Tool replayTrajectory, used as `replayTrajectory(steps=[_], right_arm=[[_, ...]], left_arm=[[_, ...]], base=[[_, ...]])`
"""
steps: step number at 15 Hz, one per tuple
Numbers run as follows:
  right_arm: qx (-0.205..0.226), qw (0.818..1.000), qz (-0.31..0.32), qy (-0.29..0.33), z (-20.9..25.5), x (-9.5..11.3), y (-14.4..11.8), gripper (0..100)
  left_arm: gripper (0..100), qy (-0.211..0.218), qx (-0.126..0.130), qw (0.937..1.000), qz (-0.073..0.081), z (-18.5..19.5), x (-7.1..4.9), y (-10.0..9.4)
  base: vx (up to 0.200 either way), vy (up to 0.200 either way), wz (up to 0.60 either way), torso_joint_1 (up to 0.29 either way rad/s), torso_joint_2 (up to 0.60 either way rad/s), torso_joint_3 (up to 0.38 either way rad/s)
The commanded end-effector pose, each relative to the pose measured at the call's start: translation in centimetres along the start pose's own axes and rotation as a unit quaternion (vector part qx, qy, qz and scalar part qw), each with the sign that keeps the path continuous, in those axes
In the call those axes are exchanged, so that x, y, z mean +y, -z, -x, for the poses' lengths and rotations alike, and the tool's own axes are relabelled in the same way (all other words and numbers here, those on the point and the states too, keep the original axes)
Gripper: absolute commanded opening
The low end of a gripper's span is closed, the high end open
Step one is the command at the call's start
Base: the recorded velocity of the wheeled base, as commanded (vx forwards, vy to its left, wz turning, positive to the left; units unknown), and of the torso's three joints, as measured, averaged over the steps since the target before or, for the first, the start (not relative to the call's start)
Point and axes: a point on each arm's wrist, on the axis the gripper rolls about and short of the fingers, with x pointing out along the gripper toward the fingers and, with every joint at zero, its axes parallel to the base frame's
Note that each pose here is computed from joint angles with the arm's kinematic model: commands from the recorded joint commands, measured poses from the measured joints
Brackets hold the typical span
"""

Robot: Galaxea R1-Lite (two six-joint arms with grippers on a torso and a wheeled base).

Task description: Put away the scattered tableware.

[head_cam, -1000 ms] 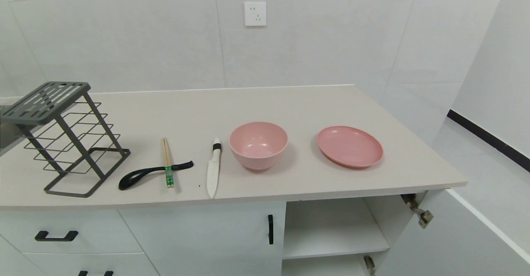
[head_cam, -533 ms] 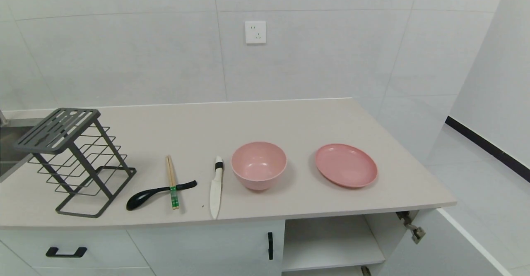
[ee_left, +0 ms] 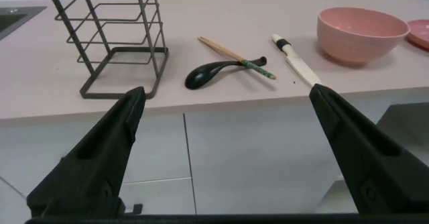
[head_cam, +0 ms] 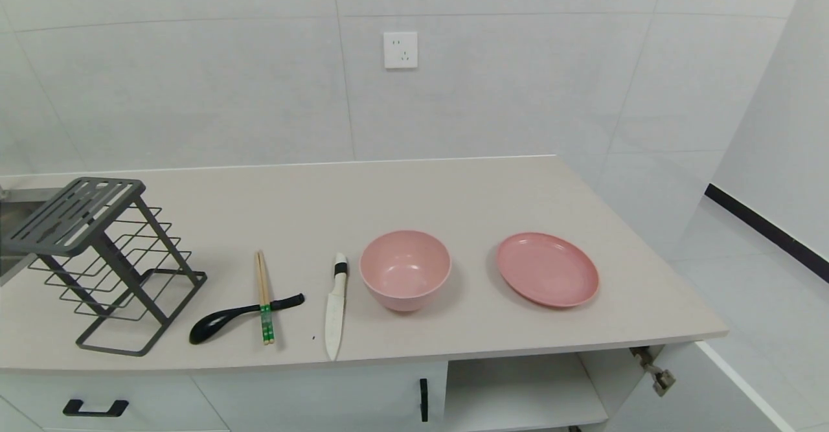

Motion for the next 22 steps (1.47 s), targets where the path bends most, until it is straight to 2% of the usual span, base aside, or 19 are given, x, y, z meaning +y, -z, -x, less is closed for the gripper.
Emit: replayTrajectory(steps=[1, 10, 18, 22], right_arm=[[-0.001, 1.0, 0.0, 0.0, 0.01, 0.0, -0.04, 100], [-0.001, 1.0, 0.0, 0.0, 0.0, 0.0, 0.0, 100], [-0.001, 1.0, 0.0, 0.0, 0.0, 0.0, 0.0, 100], [-0.001, 1.0, -0.001, 0.0, 0.0, 0.0, 0.0, 100]], left_arm=[[100, 0.0, 0.0, 1.0, 0.0, -0.01, 0.0, -0.01], [100, 0.0, 0.0, 1.0, 0.0, -0.01, 0.0, -0.01], [100, 0.001, 0.0, 1.0, -0.001, -0.01, -0.01, -0.02], [100, 0.001, 0.0, 1.0, 0.0, -0.01, -0.01, -0.01]], base=[[0.0, 0.0, 0.0, 0.0, 0.0, 0.0], [0.0, 0.0, 0.0, 0.237, -0.46, -0.229], [0.0, 0.0, 0.0, 0.023, -0.02, -0.002], [0.0, 0.0, 0.0, 0.234, 0.0, 0.209]])
